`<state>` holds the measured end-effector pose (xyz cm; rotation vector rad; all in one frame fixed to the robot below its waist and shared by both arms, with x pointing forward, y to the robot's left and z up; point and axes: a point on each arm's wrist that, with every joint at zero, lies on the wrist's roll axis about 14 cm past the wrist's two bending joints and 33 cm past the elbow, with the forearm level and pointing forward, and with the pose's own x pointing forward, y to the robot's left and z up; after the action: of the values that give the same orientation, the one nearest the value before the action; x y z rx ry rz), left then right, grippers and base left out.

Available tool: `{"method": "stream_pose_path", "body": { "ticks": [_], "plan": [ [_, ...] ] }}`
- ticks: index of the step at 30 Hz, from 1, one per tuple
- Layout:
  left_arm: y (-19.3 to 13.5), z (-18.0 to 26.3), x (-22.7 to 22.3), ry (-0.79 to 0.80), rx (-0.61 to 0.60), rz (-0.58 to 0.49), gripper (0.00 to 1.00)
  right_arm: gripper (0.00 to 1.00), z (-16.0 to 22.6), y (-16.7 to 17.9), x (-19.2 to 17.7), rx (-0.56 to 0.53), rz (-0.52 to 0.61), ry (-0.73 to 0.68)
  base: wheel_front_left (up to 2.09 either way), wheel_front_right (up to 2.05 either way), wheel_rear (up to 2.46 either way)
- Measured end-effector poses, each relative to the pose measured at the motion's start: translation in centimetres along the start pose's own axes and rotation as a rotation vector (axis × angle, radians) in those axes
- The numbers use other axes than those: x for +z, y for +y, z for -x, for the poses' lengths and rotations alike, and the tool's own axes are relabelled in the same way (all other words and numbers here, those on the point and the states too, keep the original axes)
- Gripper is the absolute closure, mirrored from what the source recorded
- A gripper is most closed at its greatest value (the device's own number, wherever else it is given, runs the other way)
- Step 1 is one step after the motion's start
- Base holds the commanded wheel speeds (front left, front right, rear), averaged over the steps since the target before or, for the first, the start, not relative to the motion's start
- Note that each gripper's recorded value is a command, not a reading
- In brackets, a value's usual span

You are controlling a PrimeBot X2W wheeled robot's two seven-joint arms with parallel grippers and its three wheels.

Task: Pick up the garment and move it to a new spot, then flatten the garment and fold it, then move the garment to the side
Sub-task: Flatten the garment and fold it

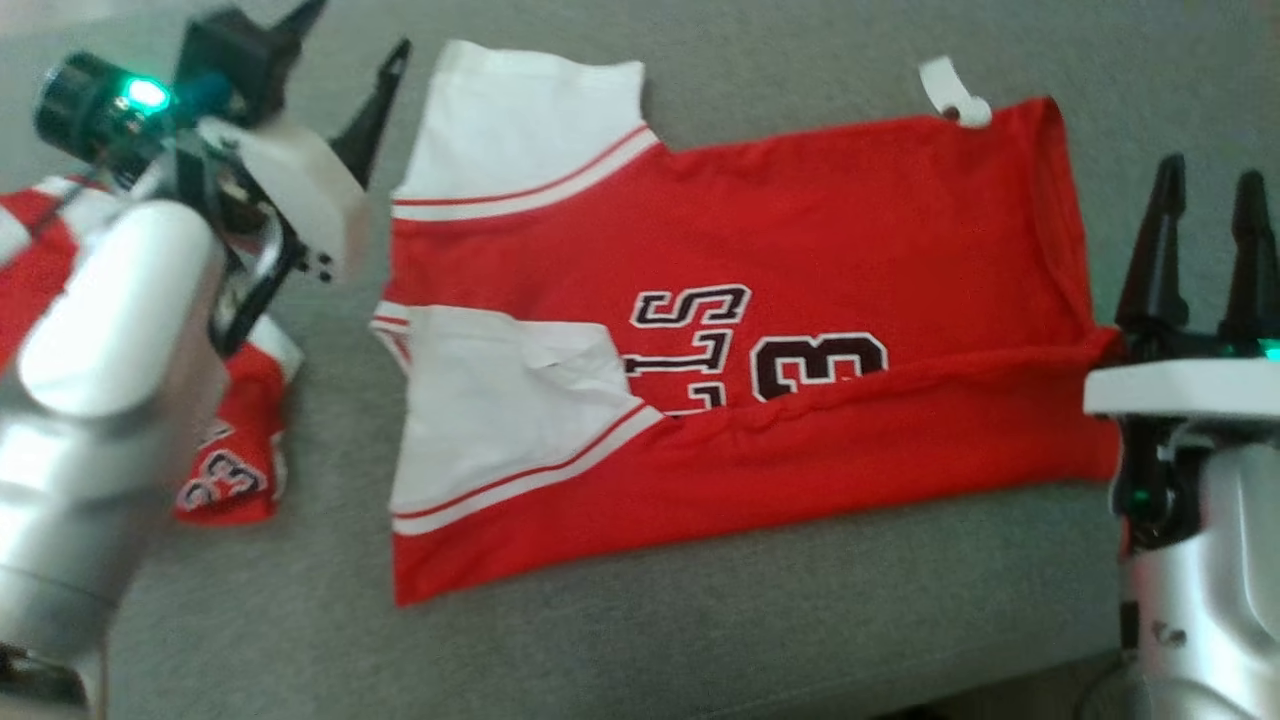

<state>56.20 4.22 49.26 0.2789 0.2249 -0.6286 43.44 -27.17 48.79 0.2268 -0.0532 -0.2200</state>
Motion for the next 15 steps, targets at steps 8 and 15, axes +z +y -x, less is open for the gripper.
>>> {"method": "stream_pose_path", "body": {
  "ticks": [8,15],
  "plan": [
    [-1.7,-4.8,-5.3,0.234,-0.135,0.087,0.0,0.0,-0.7,-1.5,-0.9,-0.039,-0.026,0.012,0.0,0.0,0.0],
    [-3.9,-7.1,-8.9,0.339,-0.206,0.223,0.0,0.0,-0.4,-3.3,-1.8,-0.088,-0.016,0.036,0.0,0.0,0.0]
  ]
}}
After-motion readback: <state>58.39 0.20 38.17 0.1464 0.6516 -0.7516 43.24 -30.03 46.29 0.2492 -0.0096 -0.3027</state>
